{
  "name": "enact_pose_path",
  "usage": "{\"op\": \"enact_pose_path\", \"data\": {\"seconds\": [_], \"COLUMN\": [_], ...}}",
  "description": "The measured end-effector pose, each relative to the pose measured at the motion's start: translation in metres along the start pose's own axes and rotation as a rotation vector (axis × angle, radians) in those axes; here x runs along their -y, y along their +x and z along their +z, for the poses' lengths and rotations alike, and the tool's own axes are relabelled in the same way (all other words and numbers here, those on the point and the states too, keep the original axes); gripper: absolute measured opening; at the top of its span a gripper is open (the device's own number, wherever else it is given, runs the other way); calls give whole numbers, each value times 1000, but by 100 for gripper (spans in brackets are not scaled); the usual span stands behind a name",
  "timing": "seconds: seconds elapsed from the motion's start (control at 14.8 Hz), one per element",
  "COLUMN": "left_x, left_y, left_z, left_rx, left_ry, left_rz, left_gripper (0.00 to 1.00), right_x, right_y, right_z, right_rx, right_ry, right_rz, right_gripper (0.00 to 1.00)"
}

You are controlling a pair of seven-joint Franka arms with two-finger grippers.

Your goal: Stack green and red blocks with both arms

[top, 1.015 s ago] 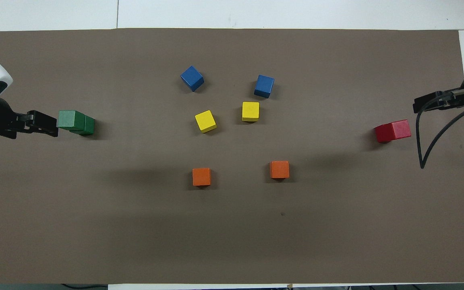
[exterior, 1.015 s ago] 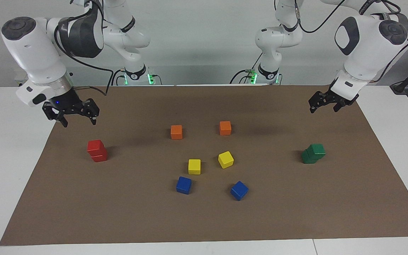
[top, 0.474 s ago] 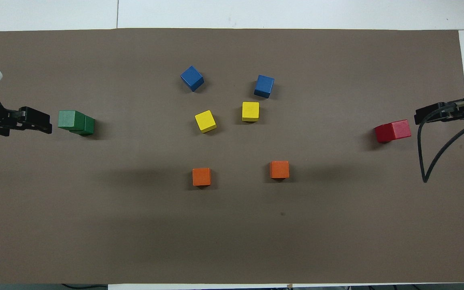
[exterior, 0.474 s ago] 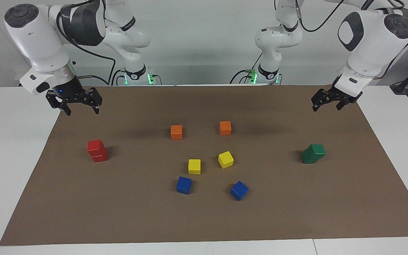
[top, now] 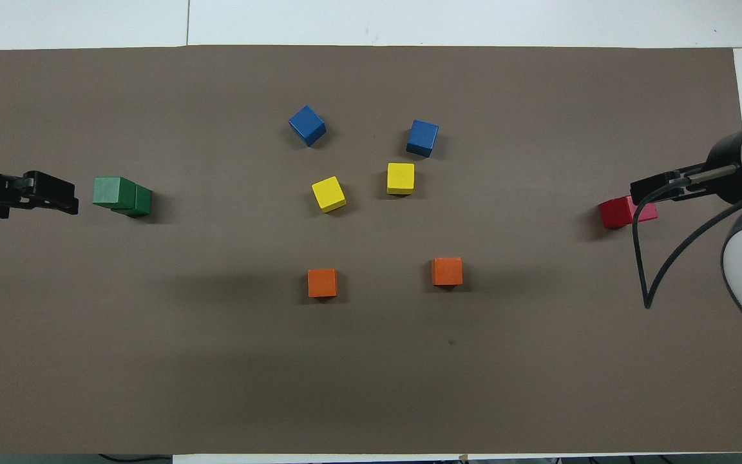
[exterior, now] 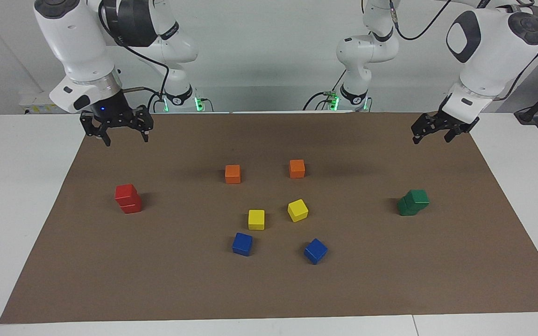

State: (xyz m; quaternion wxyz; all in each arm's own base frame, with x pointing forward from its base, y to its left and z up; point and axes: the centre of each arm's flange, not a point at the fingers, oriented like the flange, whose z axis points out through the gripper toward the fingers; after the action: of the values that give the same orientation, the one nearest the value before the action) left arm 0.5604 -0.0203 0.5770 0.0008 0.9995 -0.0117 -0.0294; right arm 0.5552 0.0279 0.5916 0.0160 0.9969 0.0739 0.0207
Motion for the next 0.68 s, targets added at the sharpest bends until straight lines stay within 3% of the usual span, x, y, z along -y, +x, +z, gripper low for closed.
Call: {"op": "enact_pose_path", "data": {"seconds": [0.41, 0.68], "left_x": [-7, -7], "left_y": [-4, -4], "left_z": [-11, -12], "left_rx": [13, 14], "left_ry": [1, 1], "left_rz": [11, 11], "left_gripper": [100, 100], "right_x": [-6, -30], "right_y": [-2, -9], "right_z": [-2, 0], "right_rx": [3, 40], "right_ry": [0, 3], "right_rz": [11, 57], "right_gripper": [100, 100]}}
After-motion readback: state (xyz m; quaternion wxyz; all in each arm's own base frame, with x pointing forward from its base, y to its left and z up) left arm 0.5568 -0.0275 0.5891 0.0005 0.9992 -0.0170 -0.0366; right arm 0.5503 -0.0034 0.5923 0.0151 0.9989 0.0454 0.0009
